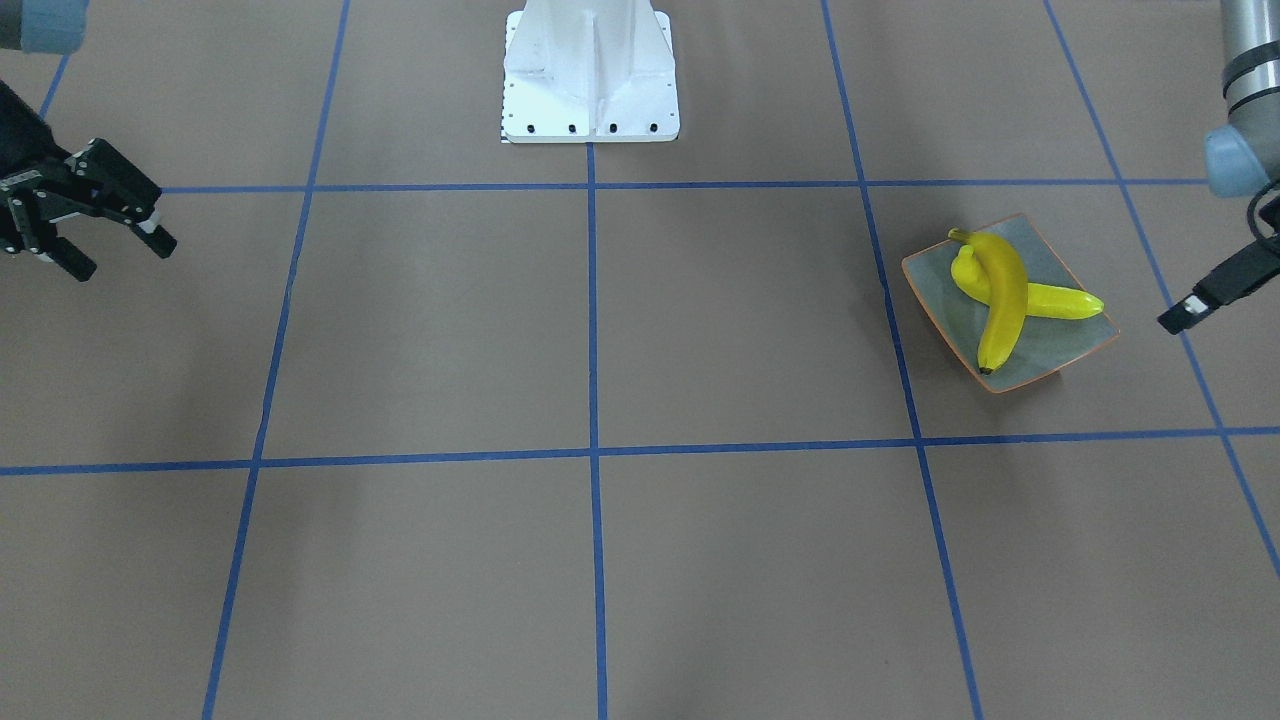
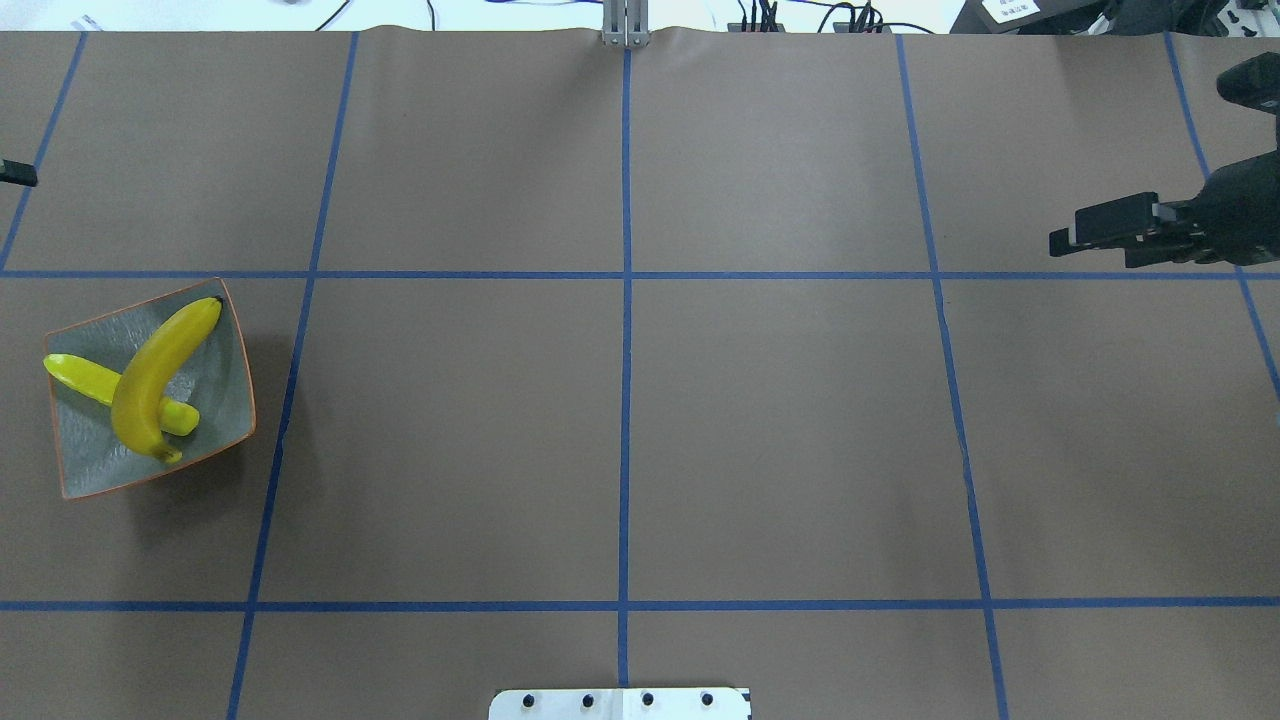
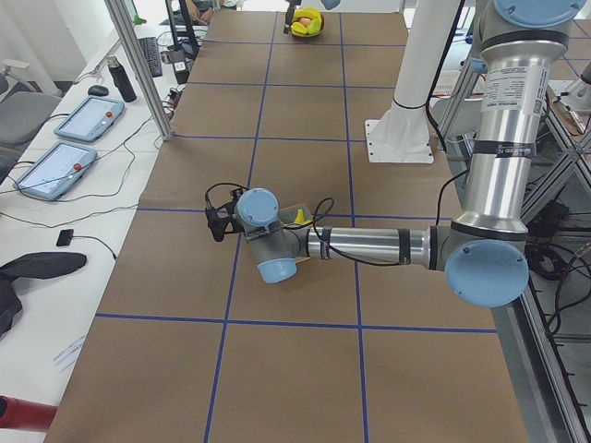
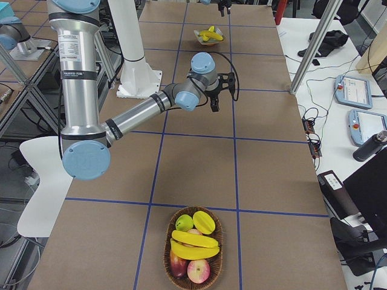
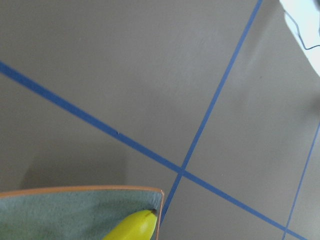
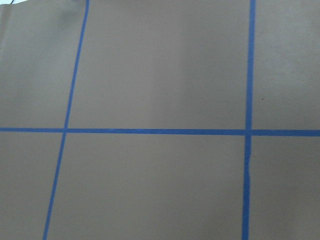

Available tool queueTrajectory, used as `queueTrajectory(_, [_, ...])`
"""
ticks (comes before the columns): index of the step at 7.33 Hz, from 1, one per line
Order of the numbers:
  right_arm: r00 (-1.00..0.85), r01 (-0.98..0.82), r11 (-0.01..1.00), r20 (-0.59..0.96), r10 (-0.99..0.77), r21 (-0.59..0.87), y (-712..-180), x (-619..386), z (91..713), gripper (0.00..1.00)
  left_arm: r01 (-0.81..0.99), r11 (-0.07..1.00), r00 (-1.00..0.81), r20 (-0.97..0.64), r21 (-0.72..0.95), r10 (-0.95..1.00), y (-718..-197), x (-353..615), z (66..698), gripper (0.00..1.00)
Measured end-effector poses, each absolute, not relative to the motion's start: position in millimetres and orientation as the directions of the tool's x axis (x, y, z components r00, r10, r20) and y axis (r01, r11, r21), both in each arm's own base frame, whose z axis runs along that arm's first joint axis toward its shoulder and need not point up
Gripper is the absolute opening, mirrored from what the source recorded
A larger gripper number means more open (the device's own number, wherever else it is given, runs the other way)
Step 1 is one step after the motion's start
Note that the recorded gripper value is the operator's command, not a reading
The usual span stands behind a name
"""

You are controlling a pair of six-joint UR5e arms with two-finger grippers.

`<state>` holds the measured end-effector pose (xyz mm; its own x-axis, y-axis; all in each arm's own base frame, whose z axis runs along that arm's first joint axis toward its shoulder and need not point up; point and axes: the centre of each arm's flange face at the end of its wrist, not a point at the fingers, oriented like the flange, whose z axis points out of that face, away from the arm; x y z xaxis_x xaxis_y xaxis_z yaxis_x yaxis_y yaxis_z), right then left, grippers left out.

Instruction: Transfer all bananas from basket to plate

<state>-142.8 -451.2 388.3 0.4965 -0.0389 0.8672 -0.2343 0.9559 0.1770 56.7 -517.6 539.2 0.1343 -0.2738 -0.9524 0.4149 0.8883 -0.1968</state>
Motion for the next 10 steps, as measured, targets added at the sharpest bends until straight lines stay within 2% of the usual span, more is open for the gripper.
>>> queueTrajectory(2, [0.59, -0.215, 0.948, 0.805, -0.067, 0.236, -468, -95, 454, 1.0, 0.466, 0.885, 0.269, -0.955, 0.014, -0.126, -526, 21, 559, 0.99])
queueTrajectory(5, [0.677, -0.192, 0.955, 0.735, -0.037, 0.225, -467, -29, 550, 1.0, 0.407, 0.872, 0.497, -0.867, 0.271, 0.037, -536, -28, 583, 0.99])
queueTrajectory(8, [0.739, -0.136, 0.962, 0.671, -0.06, 0.236, -454, 37, 639, 1.0, 0.277, 0.859, 0.66, -0.735, 0.431, 0.156, -528, -53, 614, 0.99])
queueTrajectory(10, [0.759, -0.116, 0.963, 0.647, -0.073, 0.244, -444, 71, 678, 1.0, 0.196, 0.866, 0.716, -0.671, 0.46, 0.194, -522, -68, 629, 0.99])
